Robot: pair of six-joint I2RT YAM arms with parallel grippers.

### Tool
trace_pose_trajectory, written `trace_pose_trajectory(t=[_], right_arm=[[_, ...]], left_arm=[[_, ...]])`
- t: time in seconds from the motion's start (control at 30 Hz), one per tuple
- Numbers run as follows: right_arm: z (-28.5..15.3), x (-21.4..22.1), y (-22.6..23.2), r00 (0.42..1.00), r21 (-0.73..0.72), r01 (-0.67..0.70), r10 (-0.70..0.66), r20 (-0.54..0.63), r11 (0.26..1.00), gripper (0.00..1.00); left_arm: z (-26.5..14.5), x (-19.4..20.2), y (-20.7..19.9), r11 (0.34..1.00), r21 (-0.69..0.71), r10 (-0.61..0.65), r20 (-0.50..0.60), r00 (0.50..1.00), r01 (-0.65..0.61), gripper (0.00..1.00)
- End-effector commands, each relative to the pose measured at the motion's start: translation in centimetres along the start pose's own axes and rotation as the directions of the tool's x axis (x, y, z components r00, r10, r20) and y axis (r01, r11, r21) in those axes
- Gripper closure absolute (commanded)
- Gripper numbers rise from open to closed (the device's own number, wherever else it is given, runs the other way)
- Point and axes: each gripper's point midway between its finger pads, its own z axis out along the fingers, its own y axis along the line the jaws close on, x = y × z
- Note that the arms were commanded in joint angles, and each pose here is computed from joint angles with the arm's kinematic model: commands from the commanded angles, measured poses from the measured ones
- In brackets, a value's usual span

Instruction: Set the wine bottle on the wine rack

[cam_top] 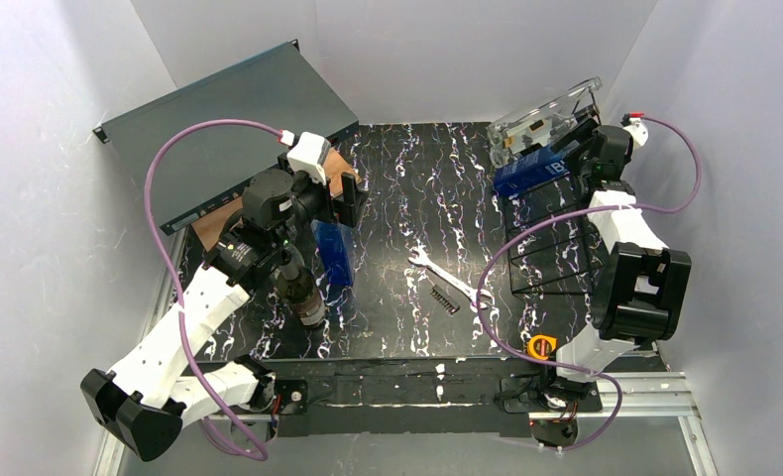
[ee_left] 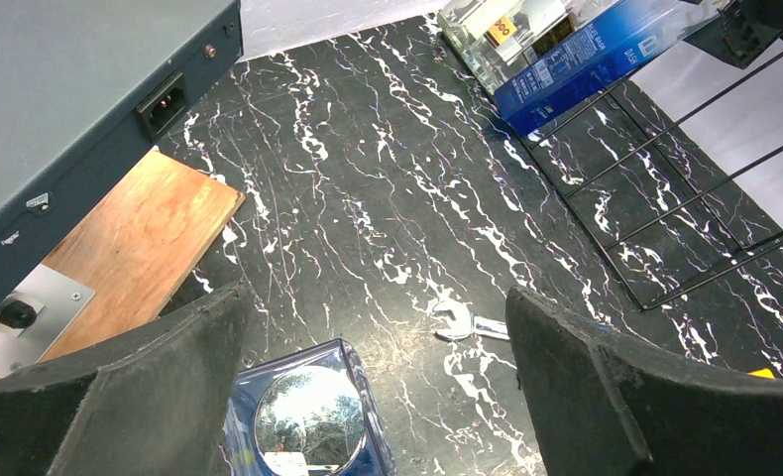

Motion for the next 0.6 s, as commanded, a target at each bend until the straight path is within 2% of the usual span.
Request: trace_pose_trajectory(t=[0.0, 0.27, 0.57], right_arm=[[-1.4, 1.9, -4.8, 0.996, 0.202, 0.022, -0.004, -0.089, 0.979, 0.02], [-2.3, 1.1, -4.0, 0.998, 0.242, 0.028, -0.013, -0.065, 0.970, 0.02], [-2.2, 1.3, -0.6, 0.992, 0.186, 0.122, -0.111, -0.069, 0.975, 0.02]], left_arm=[[-0.7, -2.0, -0.6, 1.000, 0.020, -0.007, 0.048, 0.999, 0.006, 0.01], [-0.8, -2.2, -0.7, 1.000, 0.025, -0.009, 0.052, 0.999, 0.008, 0.01], [-1.0, -2.4, -0.5, 1.000, 0.014, -0.006, 0.059, 0.998, 0.006, 0.01]])
